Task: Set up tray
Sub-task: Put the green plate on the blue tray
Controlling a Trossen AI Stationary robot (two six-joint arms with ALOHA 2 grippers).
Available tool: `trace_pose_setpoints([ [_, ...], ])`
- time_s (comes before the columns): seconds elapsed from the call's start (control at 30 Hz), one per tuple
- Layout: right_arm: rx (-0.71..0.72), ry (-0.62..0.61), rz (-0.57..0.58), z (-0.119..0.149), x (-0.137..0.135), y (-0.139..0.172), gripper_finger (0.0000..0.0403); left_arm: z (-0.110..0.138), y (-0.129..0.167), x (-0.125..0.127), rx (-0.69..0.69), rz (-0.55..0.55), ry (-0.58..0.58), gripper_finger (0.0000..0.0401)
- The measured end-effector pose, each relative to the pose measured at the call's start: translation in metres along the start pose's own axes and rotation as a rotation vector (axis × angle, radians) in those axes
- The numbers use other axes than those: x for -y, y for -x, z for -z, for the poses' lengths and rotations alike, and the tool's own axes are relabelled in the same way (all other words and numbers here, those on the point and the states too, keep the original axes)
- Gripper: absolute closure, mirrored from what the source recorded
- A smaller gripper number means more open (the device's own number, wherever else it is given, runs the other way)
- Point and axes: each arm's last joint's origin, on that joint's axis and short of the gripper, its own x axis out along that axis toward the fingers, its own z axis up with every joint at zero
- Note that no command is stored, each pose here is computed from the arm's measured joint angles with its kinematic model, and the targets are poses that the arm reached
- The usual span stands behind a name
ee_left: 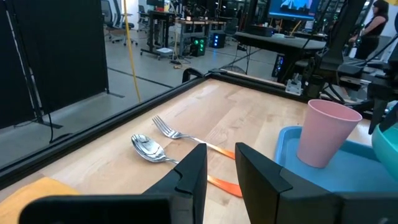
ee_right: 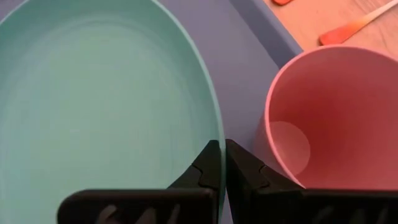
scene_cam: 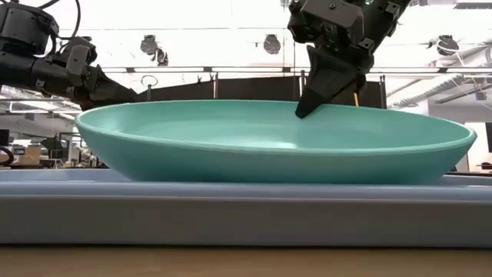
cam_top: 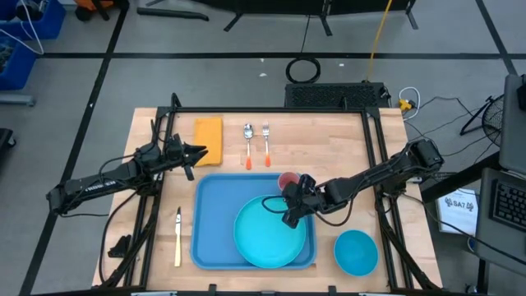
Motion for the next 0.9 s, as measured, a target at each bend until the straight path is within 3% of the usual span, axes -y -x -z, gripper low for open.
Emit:
trace_pose_setpoints([
  [0.33,-0.066,-0.014,-0.056,0.003,-0.001,0.0,0.0383,0.001,0.0,0.0,-0.013,-0.002,0.0,0.0313],
  [0.7,-0.078,-0.038,-0.037,0.004,0.0,0.0,0.0348,0.001,0.0,0.0,-0.015,-0.002,0.0,0.0313],
  [0.8,-0.002,-0.011,-0.112,-0.004,-0.006,0.0,0.0345,0.002,0.0,0.0,-0.017,-0.002,-0.001,0.0313],
  [0.9,0.038,0.054,-0.283,-0.012,-0.017,0.002,0.0356,0.002,0.0,0.0,-0.017,-0.003,-0.001,0.0313],
])
